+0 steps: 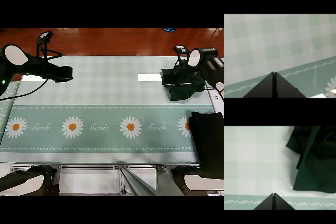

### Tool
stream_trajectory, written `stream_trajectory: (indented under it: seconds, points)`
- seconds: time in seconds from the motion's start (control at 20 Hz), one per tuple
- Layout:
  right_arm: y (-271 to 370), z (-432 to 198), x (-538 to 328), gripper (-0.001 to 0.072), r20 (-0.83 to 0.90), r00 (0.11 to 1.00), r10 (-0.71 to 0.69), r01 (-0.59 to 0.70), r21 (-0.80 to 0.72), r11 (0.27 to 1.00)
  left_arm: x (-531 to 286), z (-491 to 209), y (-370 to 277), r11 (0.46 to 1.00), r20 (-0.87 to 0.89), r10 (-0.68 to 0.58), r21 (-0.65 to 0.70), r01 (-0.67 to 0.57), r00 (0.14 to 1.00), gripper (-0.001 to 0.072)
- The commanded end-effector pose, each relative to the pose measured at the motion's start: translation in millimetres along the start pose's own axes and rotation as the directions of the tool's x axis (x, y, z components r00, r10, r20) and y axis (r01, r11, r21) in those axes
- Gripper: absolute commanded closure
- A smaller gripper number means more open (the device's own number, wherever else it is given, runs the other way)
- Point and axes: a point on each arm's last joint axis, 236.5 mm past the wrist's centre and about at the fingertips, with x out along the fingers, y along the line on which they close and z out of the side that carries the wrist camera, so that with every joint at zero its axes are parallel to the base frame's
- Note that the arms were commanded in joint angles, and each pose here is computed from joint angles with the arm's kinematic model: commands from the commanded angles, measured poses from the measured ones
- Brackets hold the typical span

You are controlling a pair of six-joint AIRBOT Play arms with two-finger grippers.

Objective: Fold the shirts.

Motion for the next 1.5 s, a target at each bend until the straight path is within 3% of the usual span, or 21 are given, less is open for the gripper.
stream_trajectory:
  seconds: [0.0,0.1,0.4,0.45,0.5,0.55,0.6,0.65,0.8,0.95,1.05,1.2,1.45]
  points:
    - [1.4,5.4,0.2,0.0693,0.023,1.000,0.005,-0.005,0.002,1.000,0.4,6.0,0.5,1.000,0.025,0.002,0.000,-0.002,1.000,0.0686]
    - [1.5,11.2,0.0,0.0693,0.047,0.999,0.006,-0.006,0.001,1.000,-0.7,23.3,2.3,1.000,0.099,0.010,0.000,-0.010,0.995,0.0686]
    - [6.2,77.5,-13.0,0.0693,0.327,0.945,0.026,-0.025,-0.006,1.000,-5.1,73.9,7.8,1.000,0.308,0.030,-0.008,-0.029,0.951,0.0684]
    - [7.9,84.6,-15.6,0.0693,0.358,0.933,0.033,-0.033,-0.004,0.999,-6.3,82.2,10.6,0.999,0.342,0.037,-0.013,-0.034,0.939,0.0634]
    - [11.4,93.9,-19.7,0.0693,0.397,0.917,0.048,-0.052,0.000,0.999,-6.7,90.2,13.3,0.999,0.373,0.043,-0.017,-0.039,0.927,0.0457]
    - [12.5,110.4,-27.7,0.0692,0.466,0.883,0.052,-0.058,-0.003,0.998,-6.4,96.9,15.8,0.999,0.399,0.049,-0.020,-0.044,0.916,0.0230]
    - [10.9,126.3,-38.4,0.0619,0.533,0.845,0.049,-0.052,-0.009,0.999,-6.6,105.1,19.0,0.998,0.431,0.056,-0.025,-0.050,0.901,0.0204]
    - [1.7,139.0,-54.9,0.0306,0.583,0.812,0.018,-0.004,-0.025,1.000,-10.2,112.6,26.1,0.997,0.460,0.072,-0.025,-0.068,0.885,0.0204]
    - [-73.0,156.7,-103.9,0.0295,0.621,0.754,-0.215,0.256,0.024,0.966,-31.9,124.7,74.4,0.987,0.507,0.157,-0.118,-0.113,0.848,0.0204]
    - [-163.7,114.8,-77.4,0.0299,0.454,0.828,-0.328,0.221,0.274,0.936,-30.3,104.5,125.2,0.956,0.426,0.225,-0.269,-0.115,0.876,0.0204]
    - [-189.0,86.0,-30.2,0.0305,0.361,0.902,-0.238,0.065,0.431,0.900,-12.7,85.6,140.1,0.945,0.342,0.232,-0.300,-0.128,0.911,0.0204]
    - [-192.2,71.1,31.2,0.0305,0.302,0.949,-0.091,-0.082,0.515,0.853,19.4,69.4,142.7,0.943,0.263,0.217,-0.305,-0.132,0.940,0.0205]
    - [-186.5,46.6,105.0,0.0305,0.181,0.983,-0.036,-0.069,0.542,0.838,55.3,54.2,138.6,0.945,0.194,0.196,-0.298,-0.133,0.961,0.0204]
